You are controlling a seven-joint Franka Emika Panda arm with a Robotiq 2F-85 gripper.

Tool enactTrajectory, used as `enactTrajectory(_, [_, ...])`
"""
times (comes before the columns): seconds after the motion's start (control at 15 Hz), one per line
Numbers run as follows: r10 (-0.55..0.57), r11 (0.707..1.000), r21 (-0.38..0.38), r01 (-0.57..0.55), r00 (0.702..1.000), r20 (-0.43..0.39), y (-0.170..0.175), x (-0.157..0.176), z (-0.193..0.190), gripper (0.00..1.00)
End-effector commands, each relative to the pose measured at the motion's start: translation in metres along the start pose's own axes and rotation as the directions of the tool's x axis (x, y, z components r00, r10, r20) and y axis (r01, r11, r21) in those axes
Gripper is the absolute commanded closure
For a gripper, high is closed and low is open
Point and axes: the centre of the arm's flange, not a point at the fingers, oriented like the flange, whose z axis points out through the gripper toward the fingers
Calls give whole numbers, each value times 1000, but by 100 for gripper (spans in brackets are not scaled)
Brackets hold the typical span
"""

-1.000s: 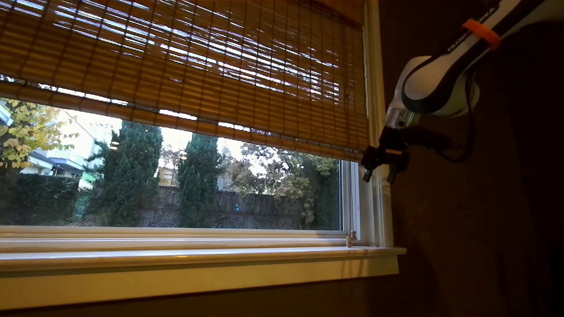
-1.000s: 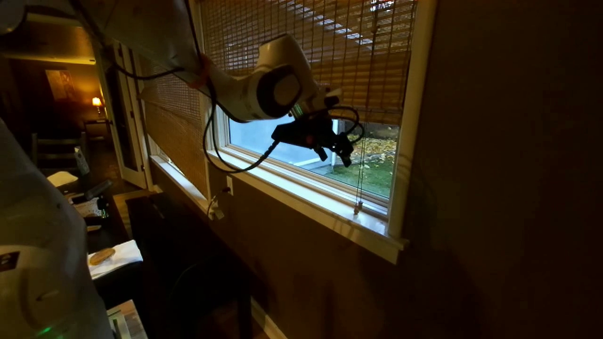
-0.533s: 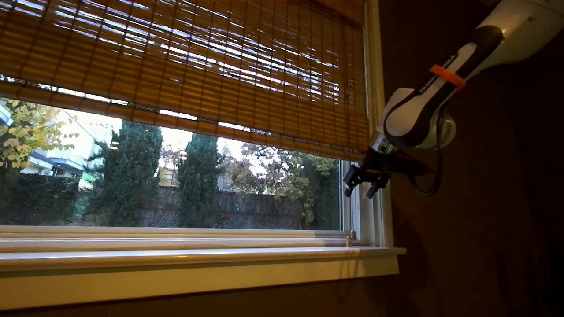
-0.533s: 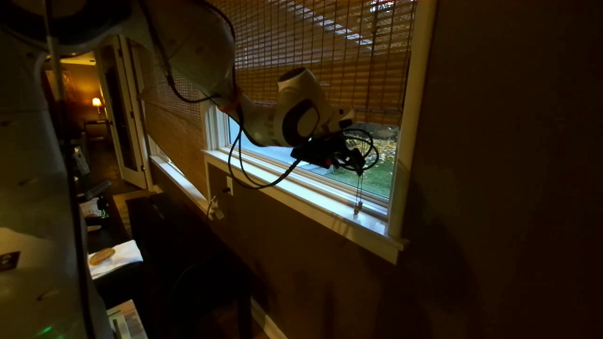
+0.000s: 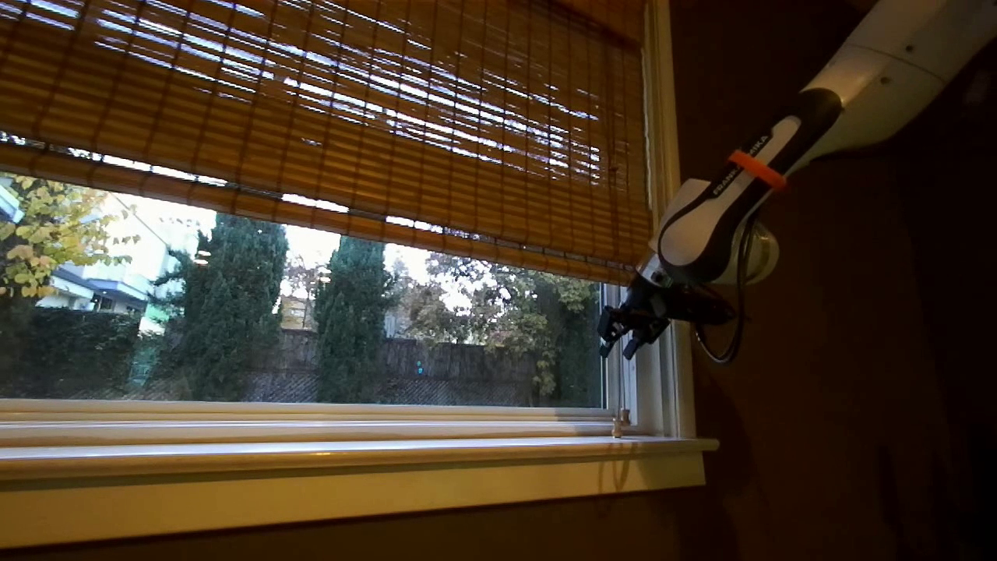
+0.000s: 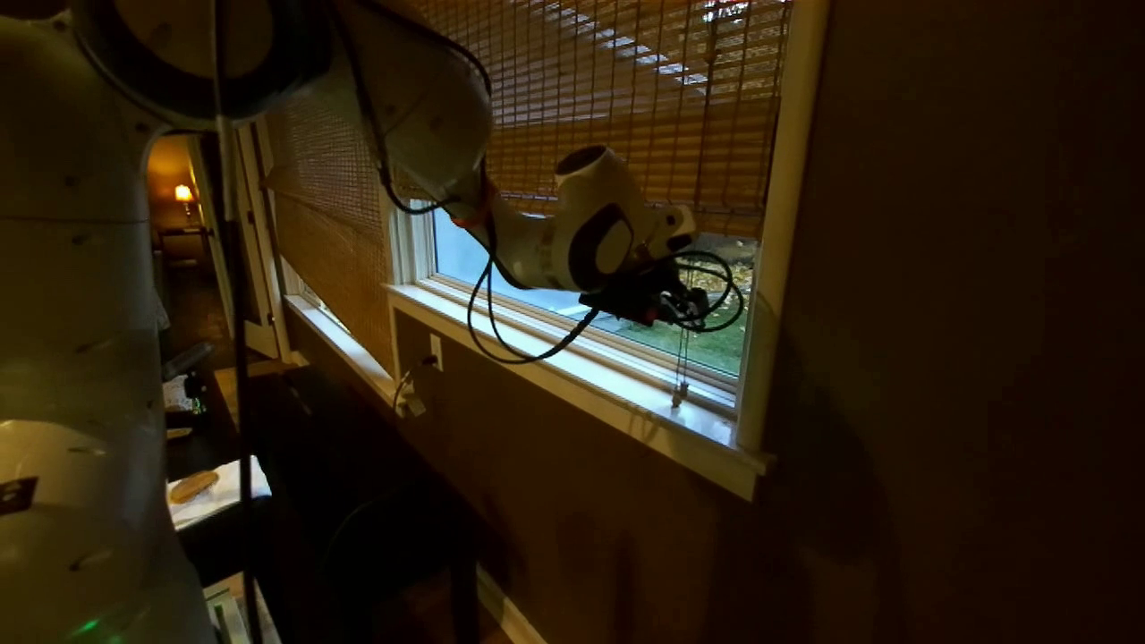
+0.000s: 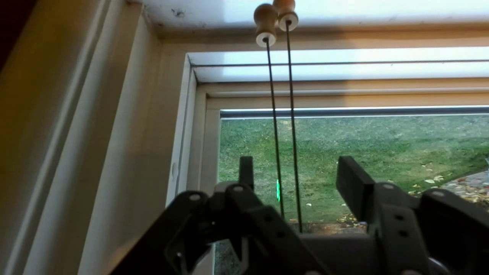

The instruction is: Drop the blinds

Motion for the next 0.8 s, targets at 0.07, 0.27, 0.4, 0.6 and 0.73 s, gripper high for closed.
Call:
enactTrajectory(0.07, [-3,1000,2,3,999,-39,4,15,18,54])
enactTrajectory(0.27, [-2,1000,7,2,1000,-23,0,15,19,87])
enactTrajectory(0.4, [-3,1000,7,3,1000,-9,-4,15,18,95])
enactTrajectory(0.6, [-1,1000,-2,1,1000,26,-8,13,15,78])
enactTrajectory(0.73, [1,1000,-11,0,999,47,-8,11,14,68])
